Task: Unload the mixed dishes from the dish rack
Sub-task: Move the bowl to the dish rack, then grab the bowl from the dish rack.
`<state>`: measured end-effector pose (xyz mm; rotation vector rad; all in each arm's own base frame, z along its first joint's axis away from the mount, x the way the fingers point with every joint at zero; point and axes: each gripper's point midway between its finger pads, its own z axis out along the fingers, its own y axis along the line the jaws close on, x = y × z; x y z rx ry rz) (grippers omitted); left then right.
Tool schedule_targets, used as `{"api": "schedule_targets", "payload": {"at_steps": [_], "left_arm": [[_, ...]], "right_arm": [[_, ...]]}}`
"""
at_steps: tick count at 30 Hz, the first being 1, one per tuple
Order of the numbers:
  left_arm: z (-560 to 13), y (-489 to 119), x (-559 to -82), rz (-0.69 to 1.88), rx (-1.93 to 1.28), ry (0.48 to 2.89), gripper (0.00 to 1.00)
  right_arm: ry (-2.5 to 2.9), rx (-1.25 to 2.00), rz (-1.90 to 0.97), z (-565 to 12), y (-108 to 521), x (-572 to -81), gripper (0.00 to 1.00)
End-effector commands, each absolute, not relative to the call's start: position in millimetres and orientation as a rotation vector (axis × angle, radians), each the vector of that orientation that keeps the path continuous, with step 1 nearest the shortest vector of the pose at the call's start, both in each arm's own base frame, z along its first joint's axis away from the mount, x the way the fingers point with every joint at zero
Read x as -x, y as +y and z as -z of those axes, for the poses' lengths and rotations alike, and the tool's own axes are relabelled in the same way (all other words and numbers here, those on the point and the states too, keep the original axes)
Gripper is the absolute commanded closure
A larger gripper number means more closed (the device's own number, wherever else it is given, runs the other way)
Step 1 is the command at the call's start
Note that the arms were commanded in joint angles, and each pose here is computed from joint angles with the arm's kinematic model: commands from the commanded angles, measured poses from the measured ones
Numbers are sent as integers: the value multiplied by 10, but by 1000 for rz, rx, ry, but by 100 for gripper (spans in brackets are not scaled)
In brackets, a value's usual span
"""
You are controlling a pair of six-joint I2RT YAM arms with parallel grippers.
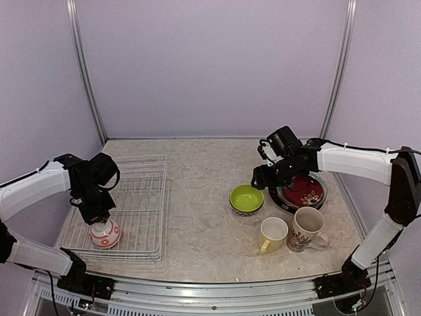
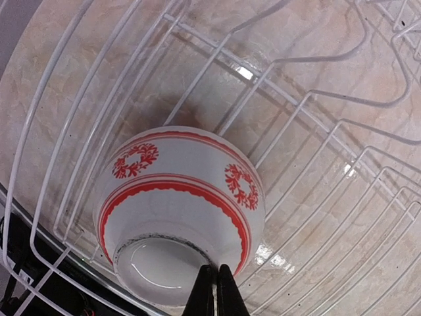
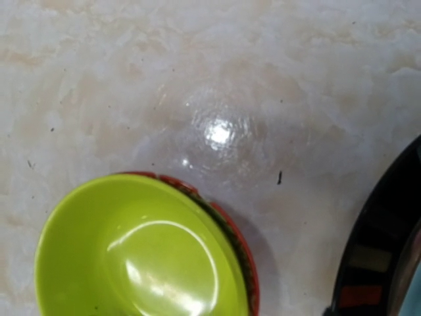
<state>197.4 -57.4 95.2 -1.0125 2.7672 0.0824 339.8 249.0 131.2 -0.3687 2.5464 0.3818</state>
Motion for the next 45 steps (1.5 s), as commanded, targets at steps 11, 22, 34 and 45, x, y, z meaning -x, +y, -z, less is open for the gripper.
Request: {"api": "schedule_targets", "payload": {"at_steps": [11,22,34,45], "left_arm": [[-1161,-1190,-2391,44,644,2816,100],[-1197,-866,-2114,7,729,2791,35],[-1093,-659,-1950,-6,907,2874,9],[-873,-702,-1965,-85,890,2963,33]], "right_arm": [[2521,351,-403,-1406,2473,-3342,30],[2521,362,-401,-1374,2488,-3359,30],[2511,353,-409,-1395,2493,-3369,30],[2516,352,-448,-1363,2512,-3314,30]]}}
